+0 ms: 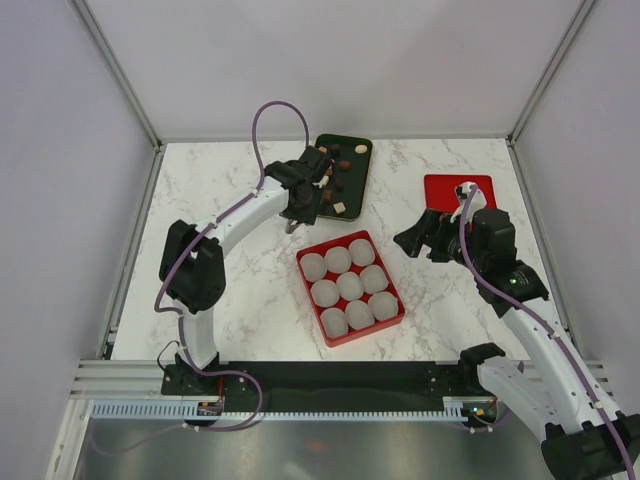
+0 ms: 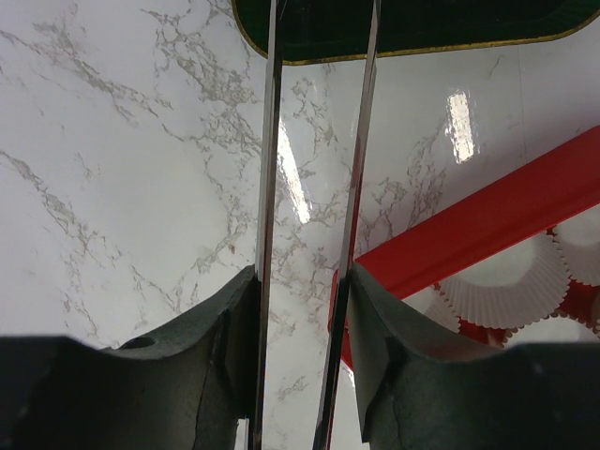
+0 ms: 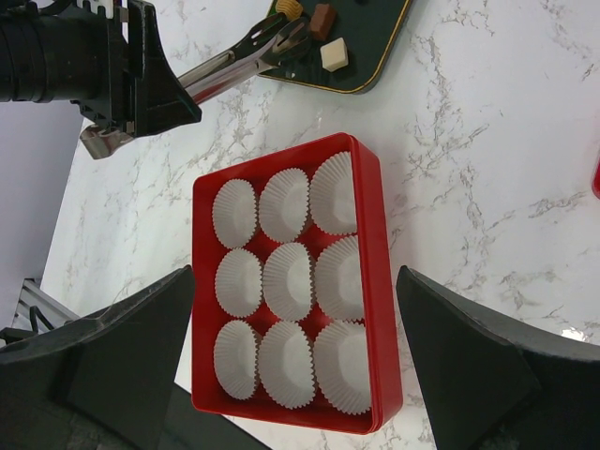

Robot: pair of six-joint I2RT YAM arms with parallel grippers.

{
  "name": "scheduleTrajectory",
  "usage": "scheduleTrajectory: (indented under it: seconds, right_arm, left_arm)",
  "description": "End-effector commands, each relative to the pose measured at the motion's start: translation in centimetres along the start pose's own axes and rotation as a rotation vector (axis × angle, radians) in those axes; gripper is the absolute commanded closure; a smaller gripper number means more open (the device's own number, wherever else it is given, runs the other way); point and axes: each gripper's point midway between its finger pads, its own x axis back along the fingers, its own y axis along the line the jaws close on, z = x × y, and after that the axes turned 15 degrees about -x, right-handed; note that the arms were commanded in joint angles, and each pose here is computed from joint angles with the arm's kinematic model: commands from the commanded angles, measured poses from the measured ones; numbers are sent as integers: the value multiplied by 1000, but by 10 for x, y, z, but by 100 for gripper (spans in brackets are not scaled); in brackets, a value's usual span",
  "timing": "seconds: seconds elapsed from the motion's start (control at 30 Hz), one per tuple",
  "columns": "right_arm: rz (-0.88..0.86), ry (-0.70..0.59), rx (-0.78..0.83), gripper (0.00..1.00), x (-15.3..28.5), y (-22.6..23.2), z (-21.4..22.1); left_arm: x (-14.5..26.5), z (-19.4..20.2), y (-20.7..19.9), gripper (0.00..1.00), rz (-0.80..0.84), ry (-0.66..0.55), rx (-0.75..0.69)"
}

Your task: Pack the chocolate

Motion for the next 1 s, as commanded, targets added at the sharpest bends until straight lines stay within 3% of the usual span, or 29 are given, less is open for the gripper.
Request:
scheduleTrajectory:
  seconds: [0.0, 0.63, 0.97]
  right_arm:
    - [-15, -41, 26, 3, 3, 10, -14]
    - [-3, -42, 27, 3, 2, 8, -15]
    - [-5, -41, 27, 3, 5, 9, -15]
  left_arm:
    - [6, -24, 6, 52, -20, -75, -15]
    - [24, -20, 9, 66, -12, -96, -16]
    - [78, -29, 12, 67, 45, -203, -15]
